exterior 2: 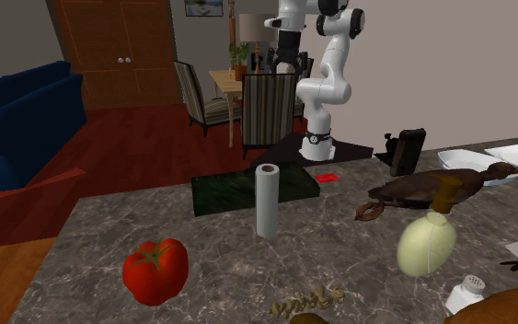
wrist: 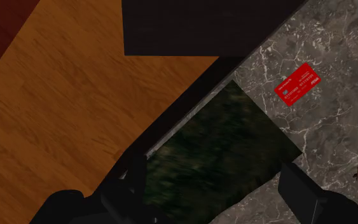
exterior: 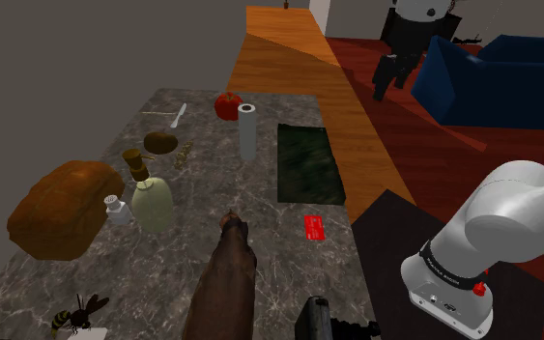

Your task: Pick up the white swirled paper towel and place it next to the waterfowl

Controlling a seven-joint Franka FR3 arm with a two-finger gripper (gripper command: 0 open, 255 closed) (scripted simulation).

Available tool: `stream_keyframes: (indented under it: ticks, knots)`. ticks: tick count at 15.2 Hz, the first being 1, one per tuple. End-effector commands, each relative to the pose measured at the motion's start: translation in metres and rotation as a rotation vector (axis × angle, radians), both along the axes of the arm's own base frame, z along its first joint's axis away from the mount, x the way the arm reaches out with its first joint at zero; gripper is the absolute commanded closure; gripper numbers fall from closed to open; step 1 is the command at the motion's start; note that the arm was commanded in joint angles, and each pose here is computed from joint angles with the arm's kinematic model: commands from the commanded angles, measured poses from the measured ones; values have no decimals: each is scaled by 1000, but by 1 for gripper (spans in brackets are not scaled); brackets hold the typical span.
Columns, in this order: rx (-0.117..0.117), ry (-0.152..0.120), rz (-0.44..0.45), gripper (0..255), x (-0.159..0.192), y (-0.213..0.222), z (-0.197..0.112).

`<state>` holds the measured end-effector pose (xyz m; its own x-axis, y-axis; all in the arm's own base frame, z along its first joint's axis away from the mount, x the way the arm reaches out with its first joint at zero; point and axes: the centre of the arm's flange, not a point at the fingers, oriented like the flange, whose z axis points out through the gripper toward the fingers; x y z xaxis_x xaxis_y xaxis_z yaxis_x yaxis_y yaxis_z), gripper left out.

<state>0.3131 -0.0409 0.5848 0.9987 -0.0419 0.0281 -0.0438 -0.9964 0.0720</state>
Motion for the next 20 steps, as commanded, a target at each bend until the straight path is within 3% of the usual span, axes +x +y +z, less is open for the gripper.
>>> stream_keyframes:
  ticks: [1,20]
  knots:
    - [0,0,0,0,0,0,0]
    - [1,-48,42,0,212,85,-85]
